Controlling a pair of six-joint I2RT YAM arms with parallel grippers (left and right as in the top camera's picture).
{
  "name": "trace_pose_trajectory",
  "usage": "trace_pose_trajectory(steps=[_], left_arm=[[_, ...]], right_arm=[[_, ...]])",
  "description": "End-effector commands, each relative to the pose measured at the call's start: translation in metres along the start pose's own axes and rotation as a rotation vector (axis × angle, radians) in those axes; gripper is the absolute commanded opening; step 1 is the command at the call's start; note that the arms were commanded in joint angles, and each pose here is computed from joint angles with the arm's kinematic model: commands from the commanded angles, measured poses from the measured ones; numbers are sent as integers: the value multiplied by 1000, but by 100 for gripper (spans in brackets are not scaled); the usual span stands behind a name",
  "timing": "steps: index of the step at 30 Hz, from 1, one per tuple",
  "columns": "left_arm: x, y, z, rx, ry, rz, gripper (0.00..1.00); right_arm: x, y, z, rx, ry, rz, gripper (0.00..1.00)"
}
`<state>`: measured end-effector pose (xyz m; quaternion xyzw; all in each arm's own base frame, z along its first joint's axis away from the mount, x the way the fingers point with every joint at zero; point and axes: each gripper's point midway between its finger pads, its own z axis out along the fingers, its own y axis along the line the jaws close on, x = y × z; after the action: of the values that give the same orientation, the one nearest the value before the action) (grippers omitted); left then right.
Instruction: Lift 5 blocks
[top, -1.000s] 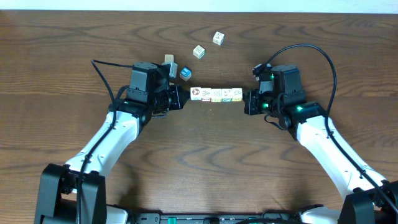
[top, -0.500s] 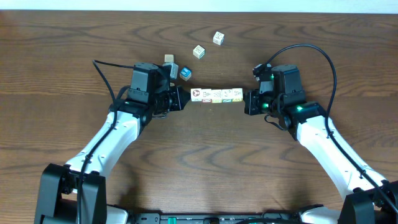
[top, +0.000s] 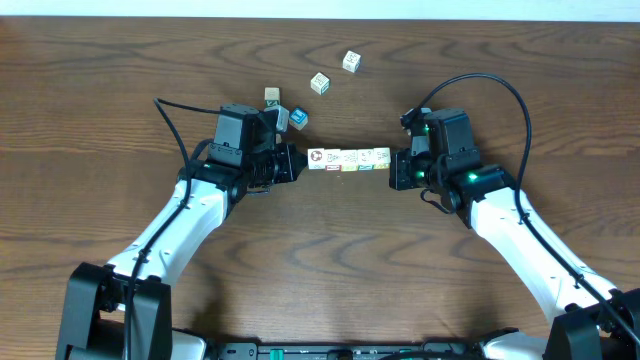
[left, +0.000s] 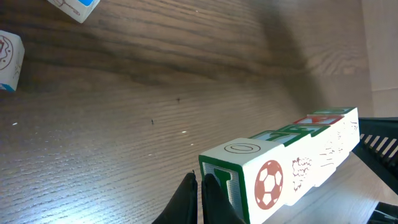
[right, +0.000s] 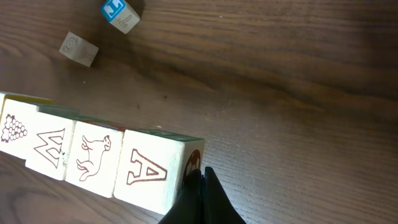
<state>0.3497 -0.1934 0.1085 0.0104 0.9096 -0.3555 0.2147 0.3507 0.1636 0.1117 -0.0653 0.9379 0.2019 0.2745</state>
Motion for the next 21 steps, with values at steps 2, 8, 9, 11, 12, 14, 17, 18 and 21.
trace_pose_trajectory(steps=[2, 8, 9, 11, 12, 14, 17, 18, 21], left_arm=[[9, -56, -2, 182, 57, 87, 7], [9, -56, -2, 181, 57, 86, 7], [9, -56, -2, 181, 57, 86, 7], [9, -56, -2, 181, 57, 86, 7], [9, -56, -2, 181, 58, 85, 7], [10, -53, -2, 167, 59, 80, 7], [13, -46, -1, 133, 68, 64, 7], [14, -46, -1, 131, 71, 63, 7], [15, -45, -1, 129, 74, 66, 7]], right_arm=[[6, 69, -8, -270, 47, -55, 1], [7, 69, -7, -268, 52, -38, 1], [7, 69, -7, -268, 54, -38, 1], [8, 68, -6, -267, 57, -37, 1], [8, 68, -6, -266, 57, -37, 1], [8, 67, -5, -259, 58, -35, 1], [10, 66, -2, -256, 67, -32, 1], [10, 65, -2, -256, 68, -31, 1], [12, 65, 1, -254, 75, -26, 1]])
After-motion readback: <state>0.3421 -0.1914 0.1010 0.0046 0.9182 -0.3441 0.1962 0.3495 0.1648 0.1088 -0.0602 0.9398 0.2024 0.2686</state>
